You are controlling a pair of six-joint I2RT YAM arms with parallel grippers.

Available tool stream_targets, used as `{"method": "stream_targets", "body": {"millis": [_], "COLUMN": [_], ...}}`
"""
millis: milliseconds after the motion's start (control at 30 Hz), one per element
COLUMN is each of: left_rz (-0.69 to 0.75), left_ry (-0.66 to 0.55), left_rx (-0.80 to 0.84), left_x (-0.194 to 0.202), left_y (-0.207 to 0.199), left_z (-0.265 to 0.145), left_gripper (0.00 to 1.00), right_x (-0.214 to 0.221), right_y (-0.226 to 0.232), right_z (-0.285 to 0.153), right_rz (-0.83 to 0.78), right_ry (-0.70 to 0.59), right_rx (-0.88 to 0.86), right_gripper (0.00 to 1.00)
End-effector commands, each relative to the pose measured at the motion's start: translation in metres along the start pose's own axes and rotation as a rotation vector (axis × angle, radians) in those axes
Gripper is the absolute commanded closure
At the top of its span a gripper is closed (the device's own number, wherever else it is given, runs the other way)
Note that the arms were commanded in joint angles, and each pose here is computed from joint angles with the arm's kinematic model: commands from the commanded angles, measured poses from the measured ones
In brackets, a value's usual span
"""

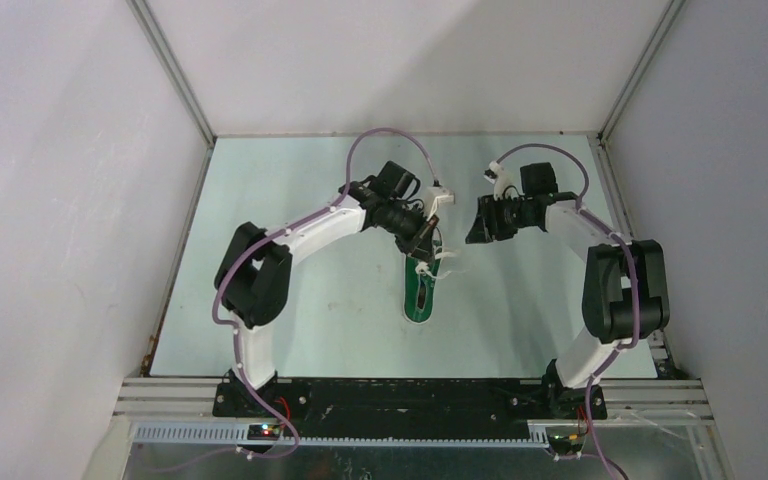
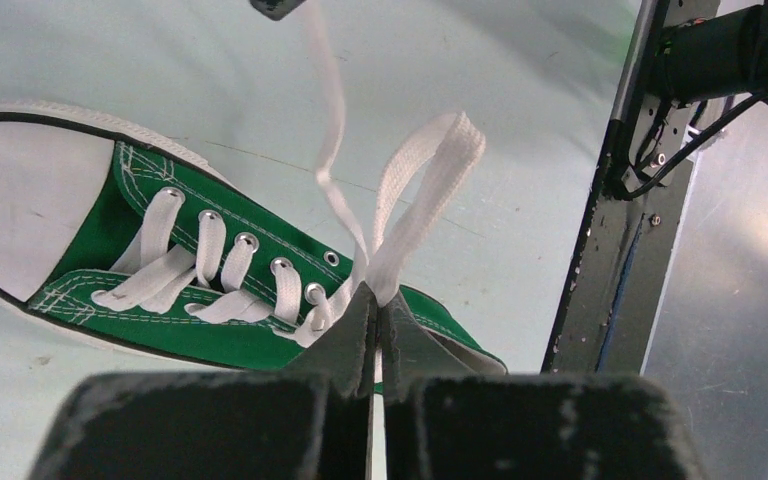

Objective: Tie the shoes
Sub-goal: Wrap the shoelace around the shoelace.

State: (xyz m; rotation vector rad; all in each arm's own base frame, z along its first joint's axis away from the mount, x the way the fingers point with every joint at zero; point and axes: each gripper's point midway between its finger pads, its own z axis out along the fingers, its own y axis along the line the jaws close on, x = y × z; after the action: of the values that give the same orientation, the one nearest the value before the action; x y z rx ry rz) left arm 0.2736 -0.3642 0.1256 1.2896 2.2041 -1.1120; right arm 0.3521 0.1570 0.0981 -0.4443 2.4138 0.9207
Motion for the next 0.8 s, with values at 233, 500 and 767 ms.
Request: {"method": "stream_targets", "body": {"millis": [233, 500, 767], "left_rz": [-0.075, -0.202, -0.209], "left_ry": [-0.086, -0.150, -0.149], "left_rx": [0.119, 0.120, 0.160], "left_x": [-0.012, -0.020, -0.013], "left_y": [0.009, 0.022, 0.017], "left_z": [-0.002, 0.000, 0.001], "left_gripper": [0.95, 0.85, 0.82], "right_x": [-0.024, -0.004, -0.021], "right_y": [0.050, 0.052, 0.067], "right_z": [-0.039, -0.019, 0.001], "right_rz": [-0.193, -0.235, -0.132], "right_ry": [-0.043, 0.033, 0.023], "right_rx": [-0.190, -0.212, -0.318], "right_gripper": [0.39, 0.38, 0.35]}}
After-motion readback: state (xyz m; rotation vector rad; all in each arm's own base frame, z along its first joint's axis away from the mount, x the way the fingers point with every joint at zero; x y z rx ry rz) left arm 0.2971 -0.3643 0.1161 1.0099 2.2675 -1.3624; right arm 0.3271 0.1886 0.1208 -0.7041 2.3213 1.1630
